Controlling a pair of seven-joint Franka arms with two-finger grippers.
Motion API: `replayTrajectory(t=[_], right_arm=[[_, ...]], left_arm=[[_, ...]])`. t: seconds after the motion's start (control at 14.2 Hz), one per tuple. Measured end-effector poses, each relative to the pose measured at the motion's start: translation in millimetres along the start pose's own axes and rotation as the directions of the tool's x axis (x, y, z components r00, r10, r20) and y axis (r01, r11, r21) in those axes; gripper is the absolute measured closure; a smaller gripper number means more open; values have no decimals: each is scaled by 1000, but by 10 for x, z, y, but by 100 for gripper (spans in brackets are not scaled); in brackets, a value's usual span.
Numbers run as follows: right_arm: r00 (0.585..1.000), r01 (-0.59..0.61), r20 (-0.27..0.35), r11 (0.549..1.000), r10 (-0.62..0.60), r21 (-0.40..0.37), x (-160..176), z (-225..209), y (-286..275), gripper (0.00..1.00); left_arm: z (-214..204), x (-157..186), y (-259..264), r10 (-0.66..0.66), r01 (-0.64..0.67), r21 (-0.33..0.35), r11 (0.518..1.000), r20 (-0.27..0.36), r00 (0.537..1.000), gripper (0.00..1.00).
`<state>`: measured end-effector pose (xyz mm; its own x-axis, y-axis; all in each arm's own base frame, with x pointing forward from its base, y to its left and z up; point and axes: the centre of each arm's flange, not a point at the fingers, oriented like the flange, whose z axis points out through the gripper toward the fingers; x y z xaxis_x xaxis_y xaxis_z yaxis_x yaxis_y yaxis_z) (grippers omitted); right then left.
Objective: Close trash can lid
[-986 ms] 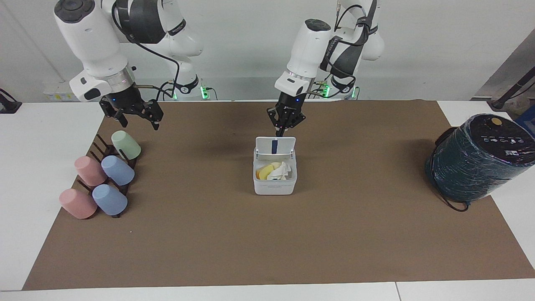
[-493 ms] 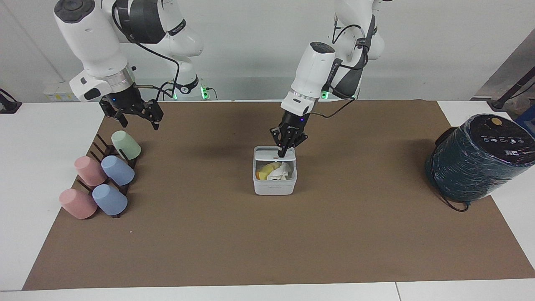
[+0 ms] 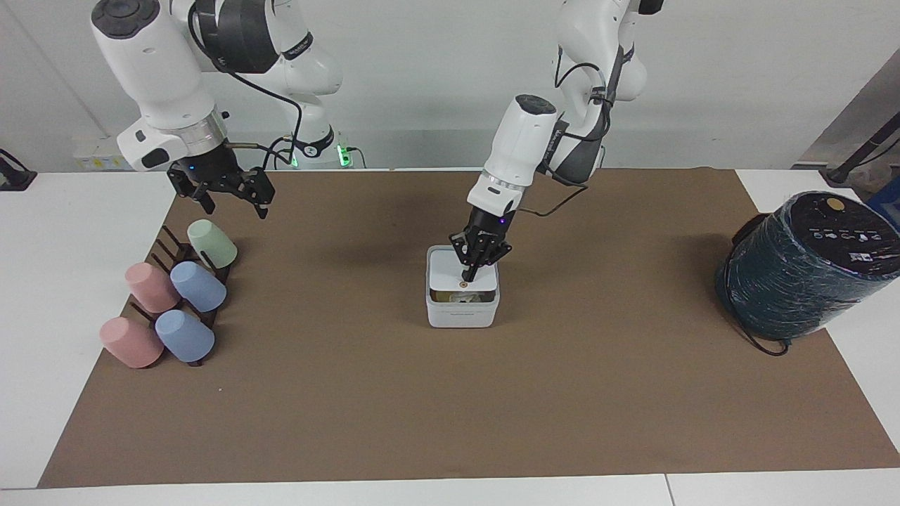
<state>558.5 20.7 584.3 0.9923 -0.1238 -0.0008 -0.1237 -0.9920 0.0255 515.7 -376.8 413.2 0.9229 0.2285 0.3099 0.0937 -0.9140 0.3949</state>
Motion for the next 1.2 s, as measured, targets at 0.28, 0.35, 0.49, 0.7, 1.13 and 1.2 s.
replayTrajectory(t=[0.28, 0.35, 0.49, 0.7, 1.13, 1.2], right_arm=[[1000, 0, 0, 1000, 0, 0, 0, 0, 0, 0], [1000, 0, 0, 1000, 0, 0, 0, 0, 0, 0], [1000, 0, 0, 1000, 0, 0, 0, 0, 0, 0], [1000, 0, 0, 1000, 0, 0, 0, 0, 0, 0], [1000, 0, 0, 1000, 0, 0, 0, 0, 0, 0], [1000, 0, 0, 1000, 0, 0, 0, 0, 0, 0]], left_arm=[[161, 62, -42, -12, 12, -2, 1000, -6, 1000, 92], [166, 65, -42, -12, 12, -3, 1000, -6, 1000, 92], [178, 69, -50, -13, 13, -2, 1000, -7, 1000, 91], [192, 75, -49, -15, 15, -2, 1000, -5, 1000, 86], [-322, 607, -239, -77, 62, 146, 987, 102, 992, 76], [-514, 756, -295, -73, 51, 172, 984, 124, 990, 76]])
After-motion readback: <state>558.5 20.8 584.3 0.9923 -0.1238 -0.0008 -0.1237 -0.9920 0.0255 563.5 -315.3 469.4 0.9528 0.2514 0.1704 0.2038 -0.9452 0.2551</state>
